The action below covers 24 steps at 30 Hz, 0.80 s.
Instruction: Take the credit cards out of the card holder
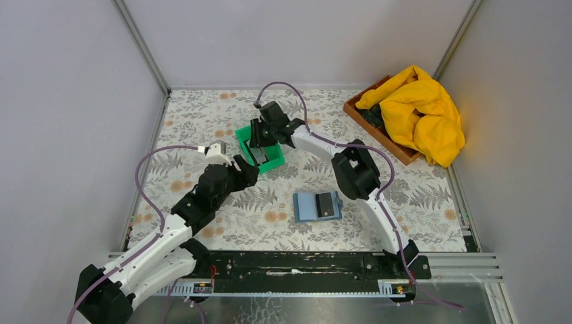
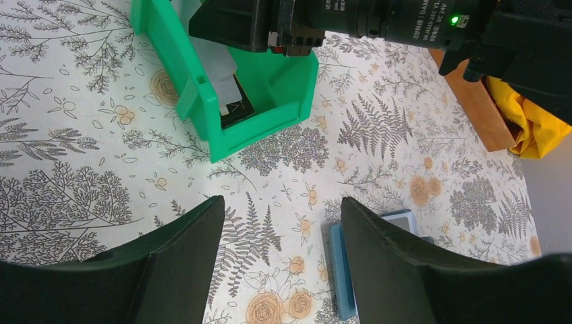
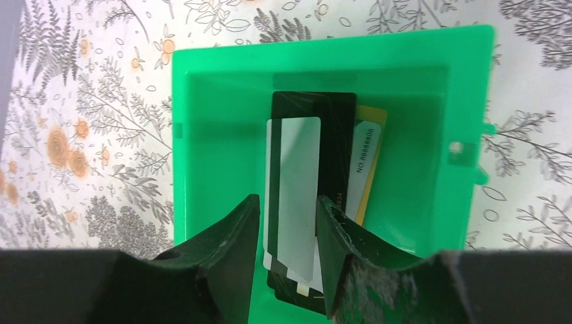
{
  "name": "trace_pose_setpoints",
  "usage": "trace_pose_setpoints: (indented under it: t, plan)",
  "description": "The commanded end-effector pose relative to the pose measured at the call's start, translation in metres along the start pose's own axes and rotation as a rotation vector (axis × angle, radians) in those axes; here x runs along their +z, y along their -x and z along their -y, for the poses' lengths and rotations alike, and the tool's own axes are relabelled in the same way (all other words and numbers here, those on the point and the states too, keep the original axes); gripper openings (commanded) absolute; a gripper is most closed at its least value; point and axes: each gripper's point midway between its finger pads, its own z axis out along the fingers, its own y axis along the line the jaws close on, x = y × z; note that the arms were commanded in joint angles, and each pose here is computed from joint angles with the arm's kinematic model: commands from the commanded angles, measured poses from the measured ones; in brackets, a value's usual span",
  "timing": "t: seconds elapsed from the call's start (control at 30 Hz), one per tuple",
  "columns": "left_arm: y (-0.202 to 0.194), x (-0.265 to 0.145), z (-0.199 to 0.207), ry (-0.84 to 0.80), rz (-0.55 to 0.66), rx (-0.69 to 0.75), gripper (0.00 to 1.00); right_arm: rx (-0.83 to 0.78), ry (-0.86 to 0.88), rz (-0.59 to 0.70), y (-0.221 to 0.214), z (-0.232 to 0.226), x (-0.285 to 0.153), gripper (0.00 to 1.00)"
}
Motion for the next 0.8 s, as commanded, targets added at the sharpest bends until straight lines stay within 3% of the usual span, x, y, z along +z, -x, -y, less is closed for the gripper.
trace_pose_setpoints:
  t: [0.0,0.37,0.57,0.63,0.77]
  plan:
    - [0.000,0.002,0.002,-0.015,0.003,0.001,0.71,-0.082,-0.022,0.140,0.051,-0.022,-0.047,0.44]
    - [-0.002,0.003,0.004,-0.029,-0.006,-0.002,0.71,-0.142,0.011,0.239,0.074,-0.052,-0.101,0.44]
    - [-0.011,0.014,0.028,-0.138,-0.061,0.015,0.76,-0.123,-0.070,0.335,0.065,-0.027,-0.158,0.43]
    - [-0.020,0.018,0.045,-0.203,-0.103,0.019,0.79,-0.074,-0.121,0.359,0.053,-0.002,-0.181,0.34]
    - [-0.036,0.019,0.088,-0.307,-0.134,0.075,0.79,0.030,-0.176,0.423,0.033,0.044,-0.232,0.06]
